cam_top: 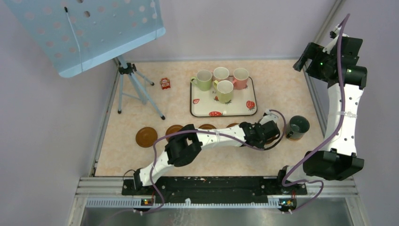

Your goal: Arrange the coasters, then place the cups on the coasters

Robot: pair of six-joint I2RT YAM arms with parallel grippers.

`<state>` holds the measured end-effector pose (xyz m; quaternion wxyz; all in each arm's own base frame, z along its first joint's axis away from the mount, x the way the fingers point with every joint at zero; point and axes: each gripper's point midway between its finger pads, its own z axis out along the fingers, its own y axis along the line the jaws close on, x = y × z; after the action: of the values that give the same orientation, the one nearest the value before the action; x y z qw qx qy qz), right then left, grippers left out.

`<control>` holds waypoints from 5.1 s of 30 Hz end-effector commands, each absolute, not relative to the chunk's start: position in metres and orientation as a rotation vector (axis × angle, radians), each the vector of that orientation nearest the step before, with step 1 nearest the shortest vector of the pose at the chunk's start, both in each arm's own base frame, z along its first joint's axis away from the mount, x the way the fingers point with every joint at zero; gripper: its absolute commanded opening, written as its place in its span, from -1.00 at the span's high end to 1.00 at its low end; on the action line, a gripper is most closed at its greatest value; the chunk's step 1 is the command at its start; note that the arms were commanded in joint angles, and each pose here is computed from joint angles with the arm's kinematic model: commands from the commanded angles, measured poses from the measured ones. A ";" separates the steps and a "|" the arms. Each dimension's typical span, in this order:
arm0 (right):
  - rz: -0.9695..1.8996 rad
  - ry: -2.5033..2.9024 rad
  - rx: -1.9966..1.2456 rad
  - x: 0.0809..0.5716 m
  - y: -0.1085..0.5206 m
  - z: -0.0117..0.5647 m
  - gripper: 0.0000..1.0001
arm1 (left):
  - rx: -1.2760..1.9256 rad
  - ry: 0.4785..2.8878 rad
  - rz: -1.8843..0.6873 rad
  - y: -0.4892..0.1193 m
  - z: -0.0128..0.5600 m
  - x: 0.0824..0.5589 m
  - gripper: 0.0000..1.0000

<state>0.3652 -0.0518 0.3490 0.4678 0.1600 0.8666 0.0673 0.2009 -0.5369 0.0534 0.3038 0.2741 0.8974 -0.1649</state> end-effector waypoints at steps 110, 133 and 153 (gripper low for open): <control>0.562 2.094 -0.024 0.384 0.008 0.356 -0.94 | 1.512 1.741 -0.414 -0.227 0.112 0.542 0.18; 0.537 2.070 0.024 0.365 0.010 0.381 -0.94 | 0.735 1.994 -0.556 -0.213 0.238 0.467 1.00; 0.290 2.094 0.355 0.331 -0.026 0.381 -0.95 | 0.579 2.017 -0.542 -0.340 0.220 0.262 1.00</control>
<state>0.3439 -0.0203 0.3556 0.4439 0.1270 0.8767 0.1349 0.2473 -0.3168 0.1785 0.3701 0.2967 0.8566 -0.2030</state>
